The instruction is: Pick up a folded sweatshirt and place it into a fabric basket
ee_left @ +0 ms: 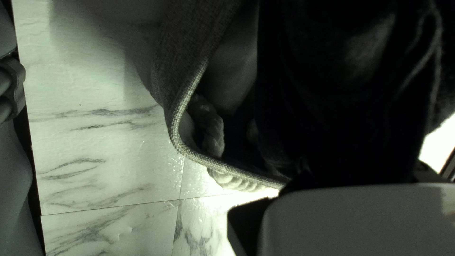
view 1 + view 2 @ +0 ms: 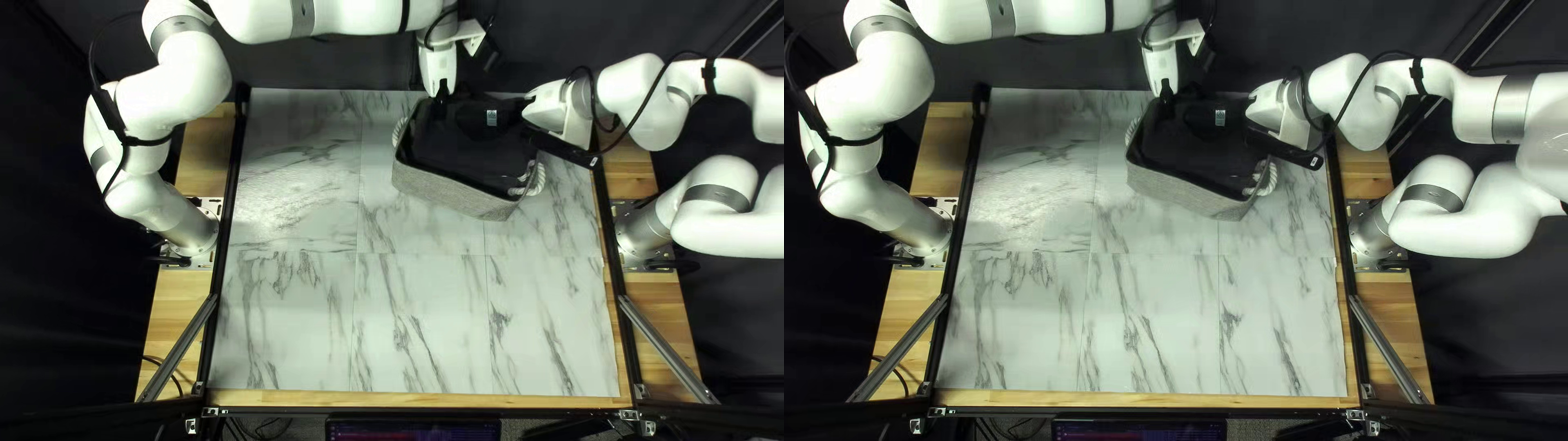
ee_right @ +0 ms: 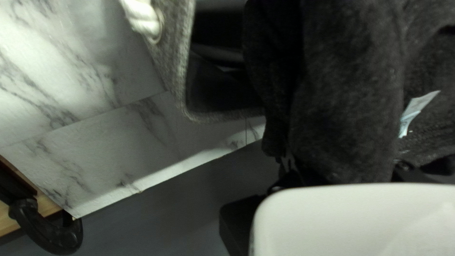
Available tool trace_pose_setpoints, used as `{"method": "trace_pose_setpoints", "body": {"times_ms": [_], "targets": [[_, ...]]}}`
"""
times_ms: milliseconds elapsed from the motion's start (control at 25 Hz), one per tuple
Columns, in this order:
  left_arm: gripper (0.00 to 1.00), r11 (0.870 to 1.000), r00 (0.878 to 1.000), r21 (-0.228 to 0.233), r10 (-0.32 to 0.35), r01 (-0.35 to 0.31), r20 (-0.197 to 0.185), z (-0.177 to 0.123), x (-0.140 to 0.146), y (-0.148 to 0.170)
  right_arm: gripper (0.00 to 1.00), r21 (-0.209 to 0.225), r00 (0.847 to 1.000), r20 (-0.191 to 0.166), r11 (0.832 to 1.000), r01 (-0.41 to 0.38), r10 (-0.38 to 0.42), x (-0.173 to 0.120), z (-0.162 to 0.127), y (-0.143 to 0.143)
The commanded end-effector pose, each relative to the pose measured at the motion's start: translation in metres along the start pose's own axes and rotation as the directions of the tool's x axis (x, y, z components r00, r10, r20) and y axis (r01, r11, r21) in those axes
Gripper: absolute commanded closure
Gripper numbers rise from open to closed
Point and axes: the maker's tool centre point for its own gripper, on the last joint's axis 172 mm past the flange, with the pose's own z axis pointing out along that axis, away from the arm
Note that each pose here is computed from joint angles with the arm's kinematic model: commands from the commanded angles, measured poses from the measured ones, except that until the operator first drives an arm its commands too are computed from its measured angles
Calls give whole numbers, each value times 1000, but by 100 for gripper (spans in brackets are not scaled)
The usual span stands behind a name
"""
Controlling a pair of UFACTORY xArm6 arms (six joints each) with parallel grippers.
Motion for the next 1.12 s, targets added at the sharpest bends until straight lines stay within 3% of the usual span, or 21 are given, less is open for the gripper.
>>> {"method": "trace_pose_setpoints", "body": {"times_ms": [40,480,640,1040,1080,1120], "targets": [[100,1000,1000,3,1,-1,10,14,-2,2,100,10,1000,-6,1000,-4,4,14,14,-6],[100,1000,999,-13,1,0,32,60,-15,16,100,24,999,-30,1000,-11,12,38,43,-7],[100,1000,999,-18,5,-4,36,78,-16,15,100,47,999,-31,999,-17,18,49,57,-8],[100,1000,1000,-1,5,-5,25,72,-16,5,100,69,999,-37,997,-35,37,46,59,-13],[0,1000,1000,5,2,-3,22,70,-16,4,82,67,998,-38,997,-37,40,47,58,-13],[0,1000,1000,14,-2,2,16,63,-15,4,0,65,998,-41,997,-40,43,48,56,-12]]}}
